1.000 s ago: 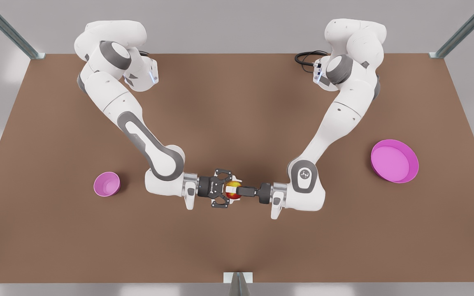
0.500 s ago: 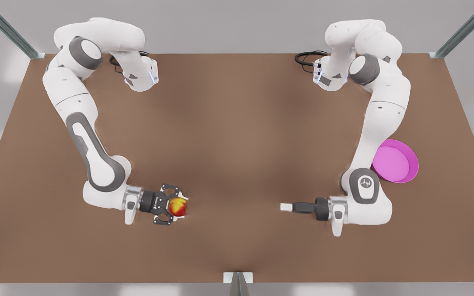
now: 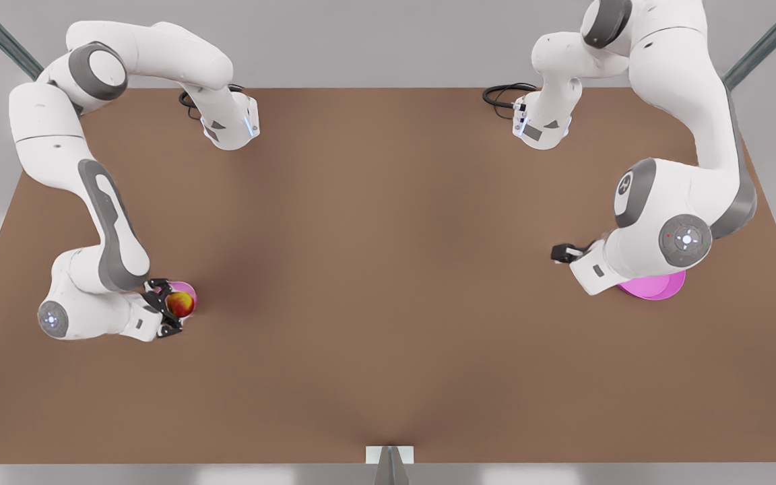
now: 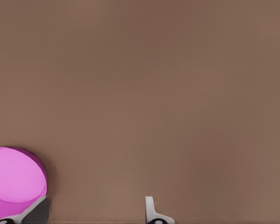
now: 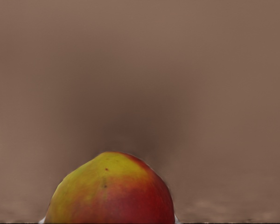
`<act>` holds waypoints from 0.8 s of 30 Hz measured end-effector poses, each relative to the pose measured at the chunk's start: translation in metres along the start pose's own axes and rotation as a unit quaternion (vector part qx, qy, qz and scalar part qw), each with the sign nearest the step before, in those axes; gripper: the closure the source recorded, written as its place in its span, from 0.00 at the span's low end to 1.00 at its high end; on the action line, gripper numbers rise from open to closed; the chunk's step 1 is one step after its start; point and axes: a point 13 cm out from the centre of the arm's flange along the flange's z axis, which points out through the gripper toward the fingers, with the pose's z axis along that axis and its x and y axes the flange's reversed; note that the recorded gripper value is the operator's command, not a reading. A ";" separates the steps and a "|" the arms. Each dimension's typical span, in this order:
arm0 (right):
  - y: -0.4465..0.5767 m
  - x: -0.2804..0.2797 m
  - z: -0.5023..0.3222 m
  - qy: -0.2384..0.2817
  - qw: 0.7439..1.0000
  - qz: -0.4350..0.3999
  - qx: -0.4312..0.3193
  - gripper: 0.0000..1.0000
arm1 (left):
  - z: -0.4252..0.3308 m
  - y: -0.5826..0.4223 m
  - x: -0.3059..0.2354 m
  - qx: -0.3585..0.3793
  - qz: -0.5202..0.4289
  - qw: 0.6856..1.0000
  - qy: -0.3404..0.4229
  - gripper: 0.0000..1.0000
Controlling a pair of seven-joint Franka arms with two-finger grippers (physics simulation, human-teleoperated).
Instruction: Use the left arm to pick up the apple from the plate, transfer it to the gripper of the right arm, and then use the right arm to place it into the bowl
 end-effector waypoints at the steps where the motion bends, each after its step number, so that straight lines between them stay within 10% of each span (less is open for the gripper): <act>1: 0.005 0.011 0.002 0.014 1.000 0.002 -0.004 0.46 | 0.002 0.001 -0.002 -0.004 -0.001 1.000 0.003 0.00; 13: 0.035 0.057 0.051 0.063 0.998 0.007 -0.006 0.45 | -0.005 -0.012 -0.004 -0.073 -0.001 0.997 0.006 0.00; 15: 0.033 0.058 0.052 0.064 0.998 0.008 0.001 0.00 | -0.005 -0.011 -0.003 -0.076 -0.005 0.997 0.007 0.00; 24: 0.037 0.046 -0.028 0.097 0.994 0.026 0.037 0.00 | -0.005 -0.008 -0.003 -0.081 -0.017 0.997 0.008 0.00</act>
